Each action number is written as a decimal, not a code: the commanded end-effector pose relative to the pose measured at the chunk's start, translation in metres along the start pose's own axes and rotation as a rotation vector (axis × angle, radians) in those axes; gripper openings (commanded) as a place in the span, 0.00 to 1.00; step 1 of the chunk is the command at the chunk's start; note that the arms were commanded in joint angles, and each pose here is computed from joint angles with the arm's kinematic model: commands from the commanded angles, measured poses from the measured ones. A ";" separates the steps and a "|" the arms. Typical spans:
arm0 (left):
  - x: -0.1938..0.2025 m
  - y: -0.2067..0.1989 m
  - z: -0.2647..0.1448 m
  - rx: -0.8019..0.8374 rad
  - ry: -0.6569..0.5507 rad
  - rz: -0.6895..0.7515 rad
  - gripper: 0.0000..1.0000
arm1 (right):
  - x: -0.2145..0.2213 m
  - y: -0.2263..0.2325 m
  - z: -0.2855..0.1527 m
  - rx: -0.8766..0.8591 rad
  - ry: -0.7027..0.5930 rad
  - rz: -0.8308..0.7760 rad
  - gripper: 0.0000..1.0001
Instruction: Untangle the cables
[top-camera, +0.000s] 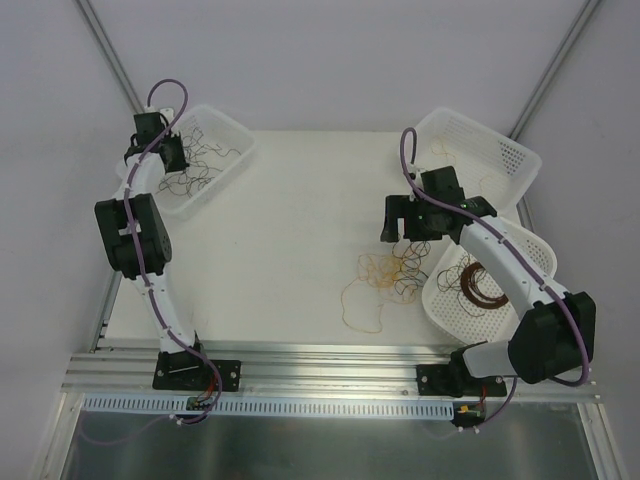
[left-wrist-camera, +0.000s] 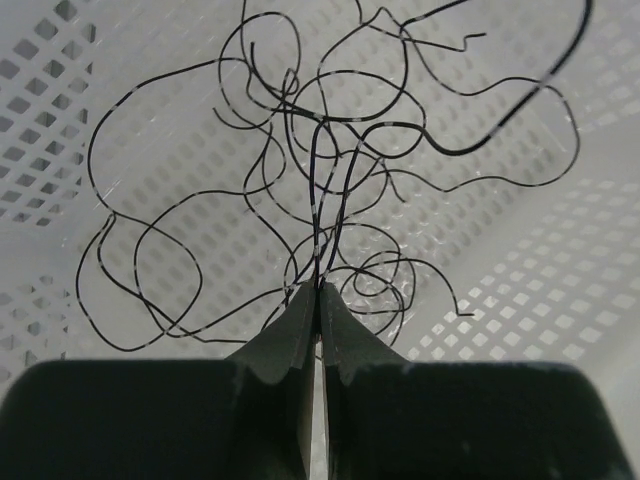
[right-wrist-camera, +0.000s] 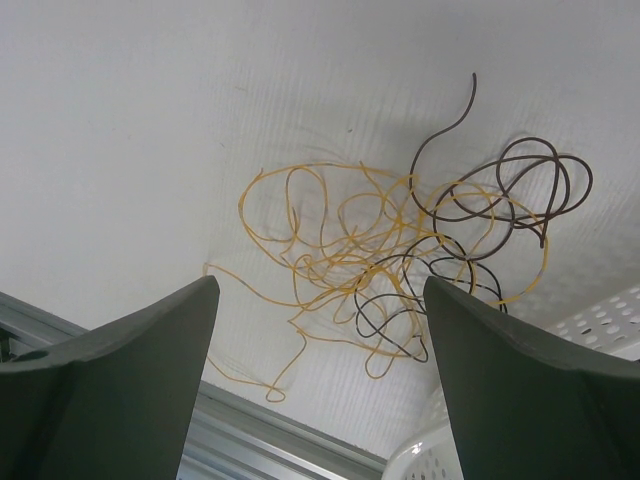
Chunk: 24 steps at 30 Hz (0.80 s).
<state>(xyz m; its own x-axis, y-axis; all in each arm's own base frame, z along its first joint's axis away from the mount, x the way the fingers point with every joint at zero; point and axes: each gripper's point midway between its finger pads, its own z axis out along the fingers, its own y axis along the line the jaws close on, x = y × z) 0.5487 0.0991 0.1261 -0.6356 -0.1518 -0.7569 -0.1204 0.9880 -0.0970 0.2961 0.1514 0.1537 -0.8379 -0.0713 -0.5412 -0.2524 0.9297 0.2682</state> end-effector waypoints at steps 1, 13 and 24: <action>0.012 0.017 0.008 -0.077 0.047 0.040 0.00 | -0.011 0.004 -0.004 -0.002 -0.015 -0.009 0.88; 0.038 0.026 0.020 -0.104 0.204 0.027 0.00 | -0.013 0.004 -0.001 0.005 0.004 0.002 0.88; -0.030 0.005 -0.043 -0.060 0.037 -0.026 0.52 | -0.010 0.005 -0.011 0.003 -0.026 0.003 0.88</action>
<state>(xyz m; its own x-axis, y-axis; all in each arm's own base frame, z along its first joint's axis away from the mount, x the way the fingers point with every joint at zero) 0.5276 0.1107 0.0855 -0.7815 -0.1729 -0.5994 -0.1875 0.9815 -0.0387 0.2989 0.1529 0.1513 -0.8528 -0.0718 -0.5172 -0.2403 0.9334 0.2667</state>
